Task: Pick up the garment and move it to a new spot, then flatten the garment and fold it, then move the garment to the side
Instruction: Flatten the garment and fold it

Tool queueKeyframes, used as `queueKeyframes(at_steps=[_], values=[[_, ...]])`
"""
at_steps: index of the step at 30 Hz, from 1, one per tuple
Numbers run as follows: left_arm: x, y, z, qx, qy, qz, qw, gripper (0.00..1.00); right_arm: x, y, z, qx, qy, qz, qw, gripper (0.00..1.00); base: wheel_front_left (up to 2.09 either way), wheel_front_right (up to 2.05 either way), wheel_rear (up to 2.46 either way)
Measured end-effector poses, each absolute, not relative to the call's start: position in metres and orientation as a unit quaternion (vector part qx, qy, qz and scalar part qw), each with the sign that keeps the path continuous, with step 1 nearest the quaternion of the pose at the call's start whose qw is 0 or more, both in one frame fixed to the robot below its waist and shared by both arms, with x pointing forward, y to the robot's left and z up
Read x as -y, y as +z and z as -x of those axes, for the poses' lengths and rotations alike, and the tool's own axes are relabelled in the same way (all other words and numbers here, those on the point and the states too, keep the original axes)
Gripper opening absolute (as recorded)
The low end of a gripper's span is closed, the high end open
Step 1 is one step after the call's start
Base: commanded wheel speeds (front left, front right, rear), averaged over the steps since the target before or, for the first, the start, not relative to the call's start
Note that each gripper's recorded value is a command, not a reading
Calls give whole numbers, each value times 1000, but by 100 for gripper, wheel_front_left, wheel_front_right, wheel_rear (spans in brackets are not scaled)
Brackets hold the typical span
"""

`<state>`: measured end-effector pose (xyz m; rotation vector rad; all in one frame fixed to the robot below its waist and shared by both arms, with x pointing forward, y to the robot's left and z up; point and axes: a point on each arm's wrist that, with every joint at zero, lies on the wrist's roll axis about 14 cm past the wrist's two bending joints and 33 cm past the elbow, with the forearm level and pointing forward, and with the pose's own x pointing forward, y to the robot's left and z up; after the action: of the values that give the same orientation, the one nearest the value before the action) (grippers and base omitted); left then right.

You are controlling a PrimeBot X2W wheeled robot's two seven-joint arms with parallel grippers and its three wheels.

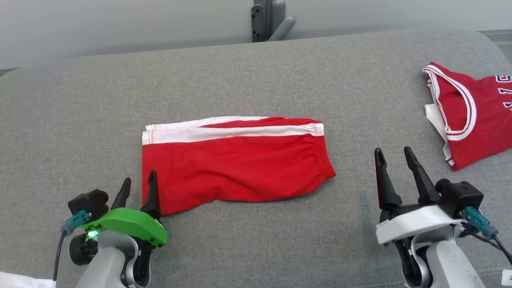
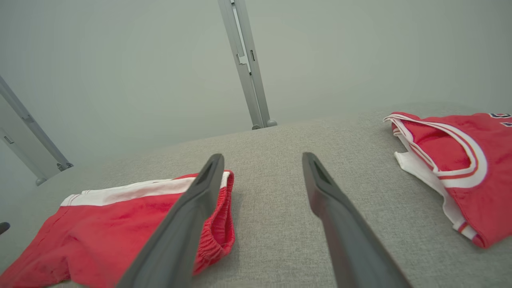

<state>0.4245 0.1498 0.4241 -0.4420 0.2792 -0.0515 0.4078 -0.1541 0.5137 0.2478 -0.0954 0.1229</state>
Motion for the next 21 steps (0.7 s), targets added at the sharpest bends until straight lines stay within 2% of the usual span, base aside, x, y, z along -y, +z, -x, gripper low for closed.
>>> queueKeyframes(at_steps=[10, 21], values=[[-167, 460, -409, -68, -17, 208, 976, 100, 138, 491, -403, -11, 81, -128, 988, 100, 0, 0, 0], [-199, 470, -369, -37, 46, 221, 973, 100, 100, 455, -416, -87, 124, -144, 978, 100, 0, 0, 0]])
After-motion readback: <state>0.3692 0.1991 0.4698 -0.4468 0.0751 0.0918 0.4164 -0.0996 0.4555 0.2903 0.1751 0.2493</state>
